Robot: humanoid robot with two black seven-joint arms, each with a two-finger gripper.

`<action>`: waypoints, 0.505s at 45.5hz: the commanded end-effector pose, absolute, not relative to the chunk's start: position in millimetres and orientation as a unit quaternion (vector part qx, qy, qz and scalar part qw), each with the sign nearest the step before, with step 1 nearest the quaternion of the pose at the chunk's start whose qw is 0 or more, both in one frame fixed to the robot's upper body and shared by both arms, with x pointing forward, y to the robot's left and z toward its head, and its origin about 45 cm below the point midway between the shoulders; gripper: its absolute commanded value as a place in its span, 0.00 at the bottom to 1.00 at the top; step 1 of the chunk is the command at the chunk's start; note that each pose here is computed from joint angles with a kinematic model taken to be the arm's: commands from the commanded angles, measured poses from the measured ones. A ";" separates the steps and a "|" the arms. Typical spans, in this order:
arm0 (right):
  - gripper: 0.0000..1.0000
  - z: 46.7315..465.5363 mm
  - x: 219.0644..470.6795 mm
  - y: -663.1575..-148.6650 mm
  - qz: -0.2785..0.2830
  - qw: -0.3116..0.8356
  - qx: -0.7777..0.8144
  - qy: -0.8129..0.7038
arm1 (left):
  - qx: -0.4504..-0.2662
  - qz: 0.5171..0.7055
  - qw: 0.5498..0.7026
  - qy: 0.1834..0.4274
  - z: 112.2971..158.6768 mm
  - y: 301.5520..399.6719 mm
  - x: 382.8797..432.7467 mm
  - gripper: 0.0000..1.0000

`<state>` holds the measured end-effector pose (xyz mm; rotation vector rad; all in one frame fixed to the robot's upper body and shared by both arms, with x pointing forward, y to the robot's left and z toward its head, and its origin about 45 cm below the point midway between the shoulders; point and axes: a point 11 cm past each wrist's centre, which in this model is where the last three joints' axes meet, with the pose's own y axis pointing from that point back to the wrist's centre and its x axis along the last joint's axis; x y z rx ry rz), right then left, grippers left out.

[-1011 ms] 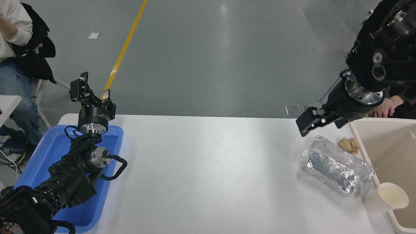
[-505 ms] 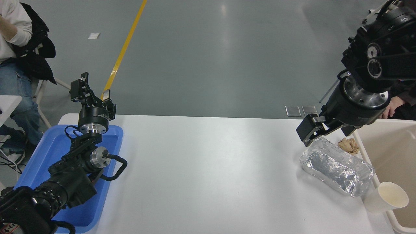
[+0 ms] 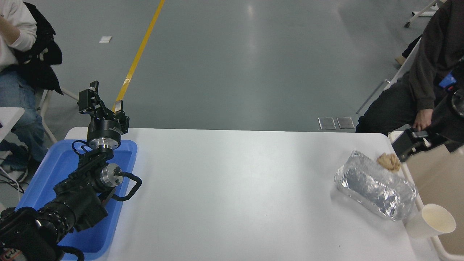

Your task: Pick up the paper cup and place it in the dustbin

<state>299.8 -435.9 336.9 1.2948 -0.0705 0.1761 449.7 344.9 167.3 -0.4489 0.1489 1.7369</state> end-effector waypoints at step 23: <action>1.00 139.9 236.4 -549.7 0.047 0.773 0.623 -0.112 | -0.195 0.756 0.622 0.064 167.3 345.3 449.6 1.00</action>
